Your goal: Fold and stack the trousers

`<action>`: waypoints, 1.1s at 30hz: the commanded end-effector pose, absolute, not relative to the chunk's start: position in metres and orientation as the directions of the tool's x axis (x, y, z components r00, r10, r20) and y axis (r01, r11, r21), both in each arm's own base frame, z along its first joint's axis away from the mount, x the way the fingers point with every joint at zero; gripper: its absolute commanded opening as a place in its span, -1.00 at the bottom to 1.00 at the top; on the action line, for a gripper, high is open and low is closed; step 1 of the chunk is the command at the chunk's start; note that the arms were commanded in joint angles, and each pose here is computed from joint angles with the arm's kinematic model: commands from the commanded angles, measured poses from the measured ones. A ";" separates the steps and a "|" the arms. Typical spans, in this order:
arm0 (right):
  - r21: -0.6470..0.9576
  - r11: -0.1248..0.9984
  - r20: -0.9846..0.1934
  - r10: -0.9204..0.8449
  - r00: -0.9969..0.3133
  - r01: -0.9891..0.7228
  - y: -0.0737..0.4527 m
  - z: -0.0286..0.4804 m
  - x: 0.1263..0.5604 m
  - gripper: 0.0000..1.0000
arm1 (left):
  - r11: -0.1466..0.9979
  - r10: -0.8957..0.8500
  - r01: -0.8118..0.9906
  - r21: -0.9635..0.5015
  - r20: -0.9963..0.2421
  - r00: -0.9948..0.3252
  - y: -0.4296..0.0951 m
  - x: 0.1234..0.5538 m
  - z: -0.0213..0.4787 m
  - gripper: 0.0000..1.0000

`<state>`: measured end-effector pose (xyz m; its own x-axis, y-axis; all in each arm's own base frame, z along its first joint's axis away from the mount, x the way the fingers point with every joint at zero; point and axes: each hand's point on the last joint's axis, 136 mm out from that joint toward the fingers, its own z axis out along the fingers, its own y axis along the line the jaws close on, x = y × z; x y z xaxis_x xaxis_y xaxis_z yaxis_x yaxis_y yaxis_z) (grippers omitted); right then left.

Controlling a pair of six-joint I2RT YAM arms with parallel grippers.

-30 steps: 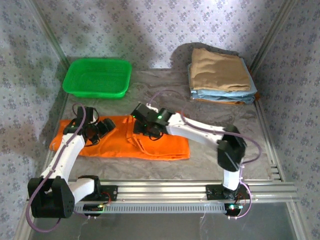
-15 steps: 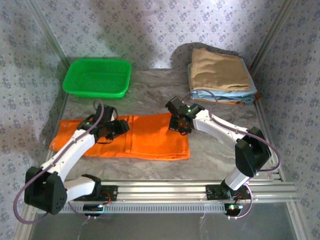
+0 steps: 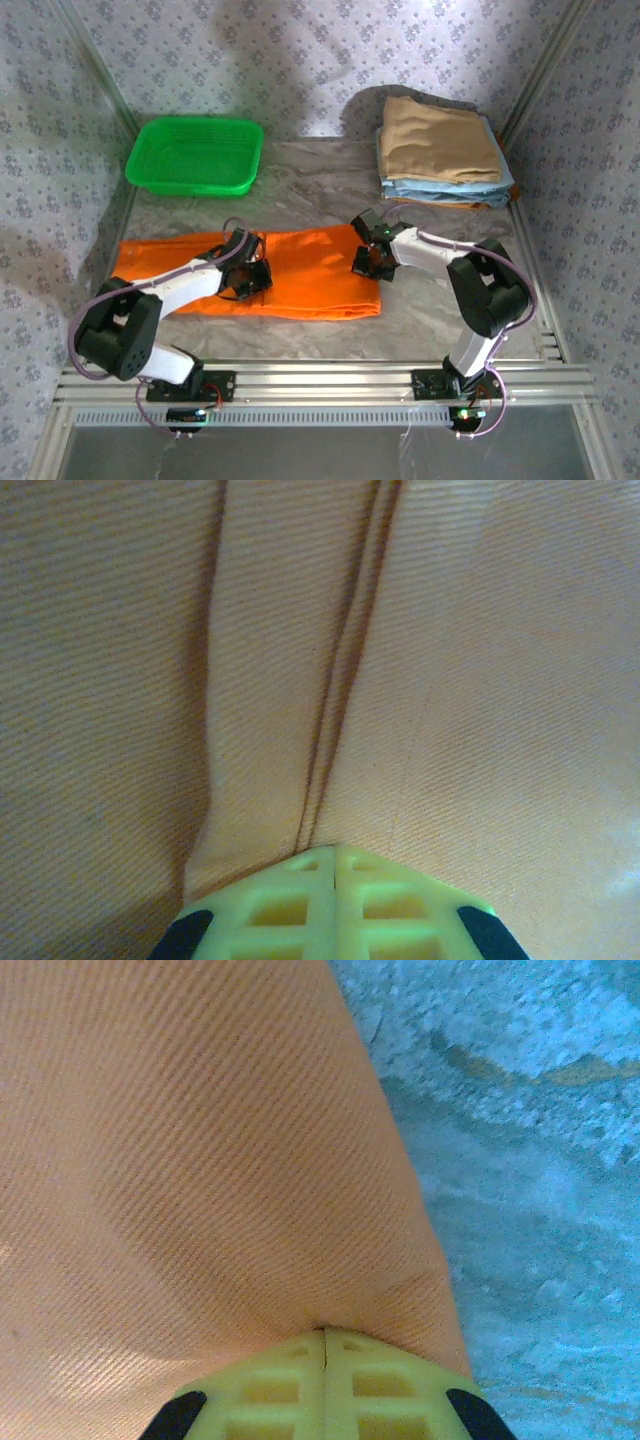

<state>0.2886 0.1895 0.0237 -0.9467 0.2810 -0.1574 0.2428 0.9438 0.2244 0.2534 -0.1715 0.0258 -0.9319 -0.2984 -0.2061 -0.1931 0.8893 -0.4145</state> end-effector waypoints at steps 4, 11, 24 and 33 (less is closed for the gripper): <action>0.117 0.941 -0.096 0.329 -0.939 0.318 0.131 0.004 0.272 -1.00 | 0.913 -0.259 -0.188 -0.363 -0.159 -0.953 -0.182 0.229 0.002 -1.00; 0.108 0.900 -0.110 0.432 -0.895 0.421 0.079 0.015 0.272 -1.00 | 0.918 -0.172 -0.086 -0.388 -0.194 -0.966 -0.238 0.230 0.012 -1.00; 0.228 0.842 -0.240 0.535 -0.810 0.488 0.019 0.075 0.272 -0.68 | 0.926 -0.022 0.070 -0.371 -0.239 -0.971 -0.276 0.251 0.052 -1.00; 0.259 0.888 -0.184 0.432 -0.883 0.380 0.051 0.055 0.256 0.10 | 0.945 -0.035 0.071 -0.320 -0.315 -0.948 -0.241 0.254 0.086 -0.94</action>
